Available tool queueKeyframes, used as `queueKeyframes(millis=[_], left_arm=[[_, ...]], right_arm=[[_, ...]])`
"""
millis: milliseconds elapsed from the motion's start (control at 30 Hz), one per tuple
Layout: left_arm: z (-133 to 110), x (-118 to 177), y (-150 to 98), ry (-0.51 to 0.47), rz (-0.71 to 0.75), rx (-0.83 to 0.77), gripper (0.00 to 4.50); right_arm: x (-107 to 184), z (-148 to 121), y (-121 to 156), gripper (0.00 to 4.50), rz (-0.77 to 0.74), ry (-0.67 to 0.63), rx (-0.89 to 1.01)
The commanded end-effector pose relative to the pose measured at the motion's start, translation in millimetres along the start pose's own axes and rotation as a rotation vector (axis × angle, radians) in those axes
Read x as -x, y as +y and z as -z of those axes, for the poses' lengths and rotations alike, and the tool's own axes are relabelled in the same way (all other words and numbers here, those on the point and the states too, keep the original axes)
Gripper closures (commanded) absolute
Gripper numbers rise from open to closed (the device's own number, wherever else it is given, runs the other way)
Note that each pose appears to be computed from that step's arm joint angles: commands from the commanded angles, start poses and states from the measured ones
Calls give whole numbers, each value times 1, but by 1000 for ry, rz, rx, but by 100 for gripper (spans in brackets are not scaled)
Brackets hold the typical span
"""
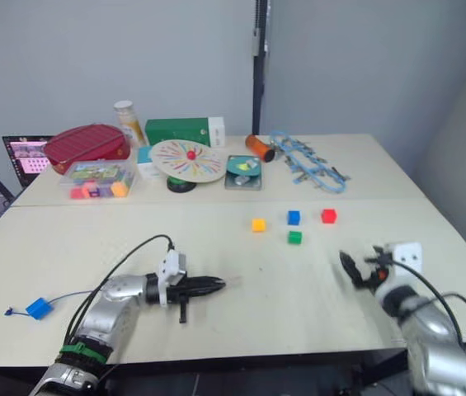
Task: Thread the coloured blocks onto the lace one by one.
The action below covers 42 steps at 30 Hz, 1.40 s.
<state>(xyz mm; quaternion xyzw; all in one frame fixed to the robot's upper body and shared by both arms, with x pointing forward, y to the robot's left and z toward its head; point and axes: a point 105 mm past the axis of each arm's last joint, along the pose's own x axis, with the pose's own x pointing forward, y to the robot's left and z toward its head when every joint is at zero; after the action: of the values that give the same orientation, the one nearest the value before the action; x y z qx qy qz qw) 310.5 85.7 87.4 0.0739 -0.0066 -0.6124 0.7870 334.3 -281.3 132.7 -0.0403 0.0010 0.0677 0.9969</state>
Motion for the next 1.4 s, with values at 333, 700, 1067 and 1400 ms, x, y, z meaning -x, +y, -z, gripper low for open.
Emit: queueKeyframes(millis=[333,700,1067,1400], left_arm=[[-14,9,-3,-38,-102,-40,450],[-14,13,-5,-17,-135,-55,450],[-17,14,-8,-6,-147,-58,450],[-19,8,-9,-11,-145,-55,450]], right_arm=[[-87,-13,-7,4,96,0,-9],[-118,-7,10,4,112,45,-36],[-130,-9,23,150,143,52,16],[-135,-11,28,337,168,53,28]])
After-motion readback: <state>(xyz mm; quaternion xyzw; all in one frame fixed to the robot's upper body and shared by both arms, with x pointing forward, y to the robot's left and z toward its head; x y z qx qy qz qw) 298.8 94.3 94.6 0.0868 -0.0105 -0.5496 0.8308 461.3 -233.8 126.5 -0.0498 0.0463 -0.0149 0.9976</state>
